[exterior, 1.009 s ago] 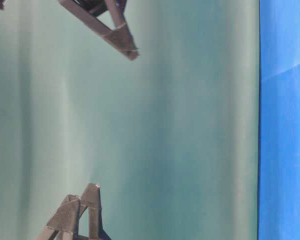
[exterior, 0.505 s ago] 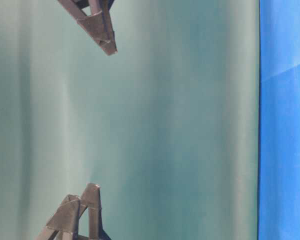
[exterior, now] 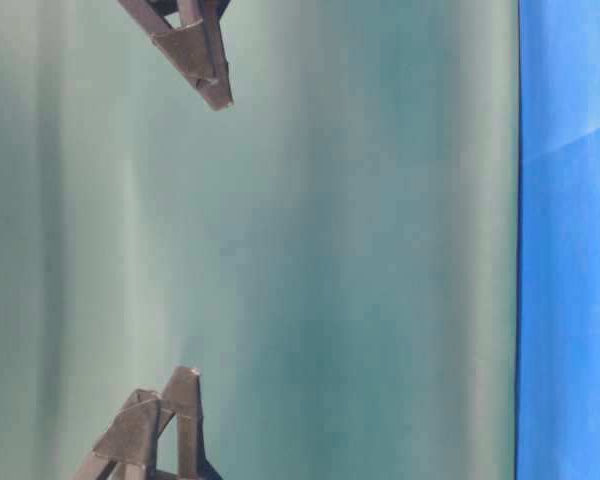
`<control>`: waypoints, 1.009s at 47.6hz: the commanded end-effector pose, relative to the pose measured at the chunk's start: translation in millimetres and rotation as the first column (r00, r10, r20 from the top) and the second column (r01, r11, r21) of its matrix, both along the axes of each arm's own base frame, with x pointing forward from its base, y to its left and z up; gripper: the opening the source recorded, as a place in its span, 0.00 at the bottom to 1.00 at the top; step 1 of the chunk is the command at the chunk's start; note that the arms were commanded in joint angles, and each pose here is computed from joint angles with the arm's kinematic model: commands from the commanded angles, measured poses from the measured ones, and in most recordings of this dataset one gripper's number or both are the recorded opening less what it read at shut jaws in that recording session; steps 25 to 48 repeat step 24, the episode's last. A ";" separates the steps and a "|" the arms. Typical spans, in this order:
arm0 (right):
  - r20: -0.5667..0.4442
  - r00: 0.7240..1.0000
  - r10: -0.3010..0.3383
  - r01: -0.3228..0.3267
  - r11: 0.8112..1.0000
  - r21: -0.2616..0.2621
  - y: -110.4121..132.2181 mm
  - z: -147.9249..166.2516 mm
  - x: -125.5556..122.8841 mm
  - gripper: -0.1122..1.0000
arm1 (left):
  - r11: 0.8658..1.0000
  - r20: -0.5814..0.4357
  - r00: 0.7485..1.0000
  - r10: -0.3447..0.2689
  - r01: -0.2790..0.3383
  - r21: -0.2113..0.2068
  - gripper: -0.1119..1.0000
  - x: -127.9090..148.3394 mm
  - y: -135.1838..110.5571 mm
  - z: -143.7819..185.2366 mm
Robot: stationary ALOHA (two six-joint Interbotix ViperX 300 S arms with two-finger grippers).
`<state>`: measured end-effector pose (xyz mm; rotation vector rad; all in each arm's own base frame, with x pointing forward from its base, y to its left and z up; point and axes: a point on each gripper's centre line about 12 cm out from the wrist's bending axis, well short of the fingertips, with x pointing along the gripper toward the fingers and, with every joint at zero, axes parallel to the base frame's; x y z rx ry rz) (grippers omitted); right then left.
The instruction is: Handover the blue block to the right arm after grasping it with the left arm, then place it in the designated position.
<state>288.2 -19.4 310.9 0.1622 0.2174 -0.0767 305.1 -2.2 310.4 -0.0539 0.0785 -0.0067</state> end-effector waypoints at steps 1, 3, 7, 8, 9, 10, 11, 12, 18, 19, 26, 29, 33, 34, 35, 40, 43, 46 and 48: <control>0.026 1.000 0.003 -0.003 1.000 -0.004 0.0 8.0 -0.1 0.85 | 1.000 0.044 0.999 -0.002 0.002 0.000 0.94 0.9 -0.5 14.4; 0.028 1.000 0.004 -0.003 1.000 -0.004 0.1 8.1 -0.1 0.85 | 1.000 0.044 0.999 -0.004 0.004 0.000 0.94 0.9 -1.0 14.4; 0.028 1.000 0.004 -0.004 1.000 -0.006 0.1 8.1 -0.1 0.85 | 1.000 0.044 0.999 -0.002 0.002 0.000 0.94 0.9 -0.5 14.4; 0.026 1.000 0.003 -0.003 1.000 -0.004 0.0 8.0 -0.1 0.85 | 1.000 0.044 0.999 -0.002 0.002 0.000 0.94 0.9 -0.5 14.4; 0.026 1.000 0.003 -0.003 1.000 -0.006 0.0 8.0 -0.1 0.85 | 1.000 0.044 0.999 -0.002 0.002 0.000 0.94 0.9 -0.5 14.4; 0.028 1.000 0.004 -0.003 1.000 -0.004 0.1 8.1 -0.1 0.85 | 1.000 0.044 0.999 -0.001 0.002 -0.002 0.94 0.9 -0.5 14.4; 0.026 1.000 0.005 -0.005 1.000 -0.004 0.6 7.5 -0.2 0.85 | 1.000 0.044 0.999 -0.002 0.002 0.000 0.94 0.9 -0.5 14.4; 0.026 1.000 0.003 -0.003 1.000 -0.004 0.0 8.0 -0.1 0.85 | 1.000 0.044 0.999 -0.002 0.002 0.000 0.94 0.9 -0.5 14.4; 0.026 1.000 0.004 -0.004 1.000 -0.005 0.1 7.5 -0.2 0.85 | 1.000 0.044 0.999 -0.002 0.002 0.000 0.94 0.9 -0.5 14.4; 0.026 1.000 0.003 -0.003 1.000 -0.004 0.0 8.0 -0.1 0.85 | 1.000 0.044 0.999 -0.002 0.002 0.000 0.94 0.9 -0.5 14.4; 0.028 1.000 0.004 -0.003 1.000 -0.004 0.1 8.1 -0.1 0.85 | 1.000 0.044 0.999 -0.002 0.002 0.000 0.94 0.9 -0.5 14.4; 0.028 1.000 0.004 -0.003 1.000 -0.004 0.1 8.1 -0.1 0.85 | 1.000 0.044 0.999 -0.002 0.002 0.000 0.94 0.9 -0.5 14.4; 0.028 1.000 0.004 -0.003 1.000 -0.004 0.1 8.1 -0.1 0.85 | 1.000 0.044 0.999 -0.002 0.002 0.000 0.94 0.9 -0.5 14.4; 0.028 1.000 0.004 -0.003 1.000 -0.004 0.1 8.1 -0.1 0.85 | 1.000 0.044 0.999 -0.002 0.002 0.000 0.94 0.9 -0.5 14.4; 0.028 1.000 0.004 -0.003 1.000 -0.004 0.1 8.1 -0.1 0.85 | 1.000 0.044 0.999 -0.002 0.002 0.000 0.94 0.9 -0.5 14.4; 0.028 1.000 0.004 -0.003 1.000 -0.004 0.1 8.1 -0.1 0.85 | 1.000 0.044 0.999 -0.002 0.002 0.000 0.94 0.9 -0.5 14.4; 0.028 1.000 0.004 -0.003 1.000 -0.004 0.1 8.1 -0.1 0.85 | 1.000 0.044 0.999 -0.002 0.002 0.000 0.94 0.9 -0.5 14.4; 0.028 1.000 0.004 -0.003 1.000 -0.004 0.1 8.1 -0.1 0.85 | 1.000 0.044 0.999 -0.002 0.002 0.000 0.94 0.9 -0.5 14.4; 0.028 1.000 0.004 -0.003 1.000 -0.004 0.1 8.1 -0.1 0.85 | 1.000 0.044 0.999 -0.002 0.002 0.000 0.94 0.9 -0.5 14.4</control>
